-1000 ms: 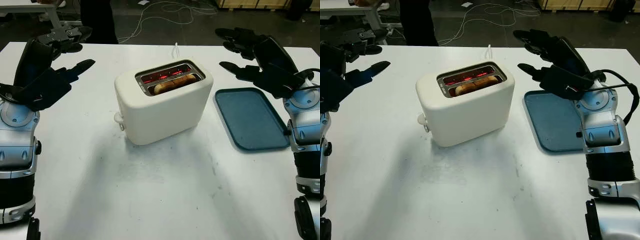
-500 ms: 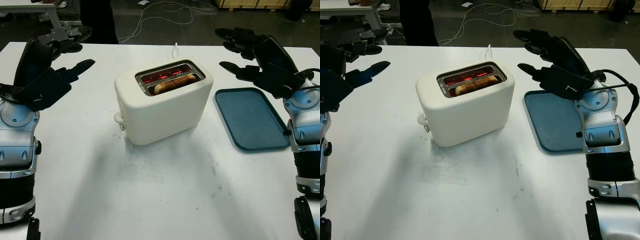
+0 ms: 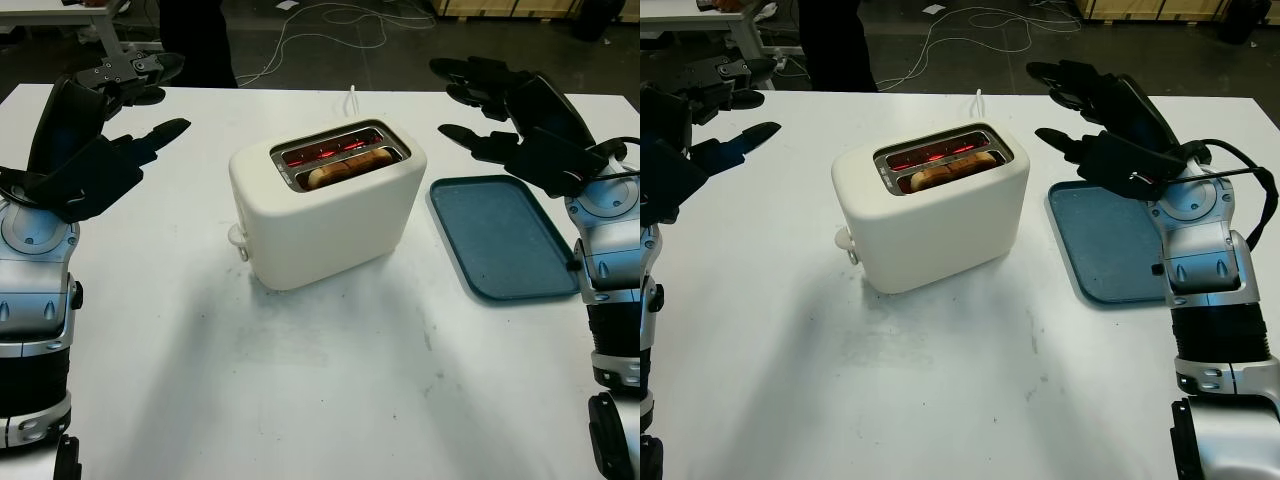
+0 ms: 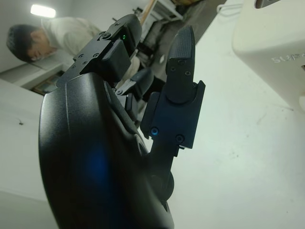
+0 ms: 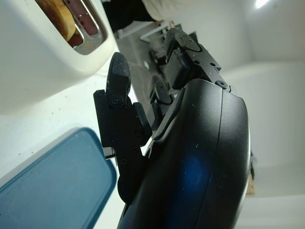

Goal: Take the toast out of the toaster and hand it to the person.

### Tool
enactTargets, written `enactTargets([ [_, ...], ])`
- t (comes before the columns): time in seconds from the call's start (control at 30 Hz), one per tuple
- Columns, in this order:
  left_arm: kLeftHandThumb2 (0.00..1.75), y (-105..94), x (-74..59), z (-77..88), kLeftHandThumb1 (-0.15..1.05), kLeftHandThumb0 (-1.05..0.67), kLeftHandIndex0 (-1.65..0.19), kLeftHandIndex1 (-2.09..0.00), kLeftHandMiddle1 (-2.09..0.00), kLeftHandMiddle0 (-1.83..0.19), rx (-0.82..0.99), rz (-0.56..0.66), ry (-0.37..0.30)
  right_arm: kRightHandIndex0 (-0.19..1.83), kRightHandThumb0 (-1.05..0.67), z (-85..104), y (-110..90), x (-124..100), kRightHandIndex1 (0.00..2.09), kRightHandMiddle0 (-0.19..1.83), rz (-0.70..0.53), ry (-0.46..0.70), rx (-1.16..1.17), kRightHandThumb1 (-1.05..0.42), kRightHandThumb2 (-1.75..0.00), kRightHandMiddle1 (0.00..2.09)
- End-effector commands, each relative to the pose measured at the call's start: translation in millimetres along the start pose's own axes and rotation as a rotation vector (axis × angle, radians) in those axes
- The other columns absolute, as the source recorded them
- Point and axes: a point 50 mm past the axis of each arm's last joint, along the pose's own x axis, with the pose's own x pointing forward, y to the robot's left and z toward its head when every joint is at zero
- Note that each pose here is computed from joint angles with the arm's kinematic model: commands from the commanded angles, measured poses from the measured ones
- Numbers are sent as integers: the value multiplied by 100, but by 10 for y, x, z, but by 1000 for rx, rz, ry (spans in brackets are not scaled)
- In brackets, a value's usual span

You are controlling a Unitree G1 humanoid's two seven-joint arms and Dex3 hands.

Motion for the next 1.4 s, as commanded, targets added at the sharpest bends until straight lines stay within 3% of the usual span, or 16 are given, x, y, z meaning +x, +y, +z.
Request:
enactTargets([
  [0.0, 15, -5, -28, -21, 92, -40, -56, -8, -81, -23, -3, 2, 14, 41, -21, 43, -6, 5, 0, 40, -5, -13, -9, -92, -34, 0],
  [1.37, 13, -16, -19, -34, 92, -40, -57, -10, -84, -27, -29, 8, -4, 42, -21, 43, -1, 13, 1, 42, -1, -24, -3, -92, -35, 1],
])
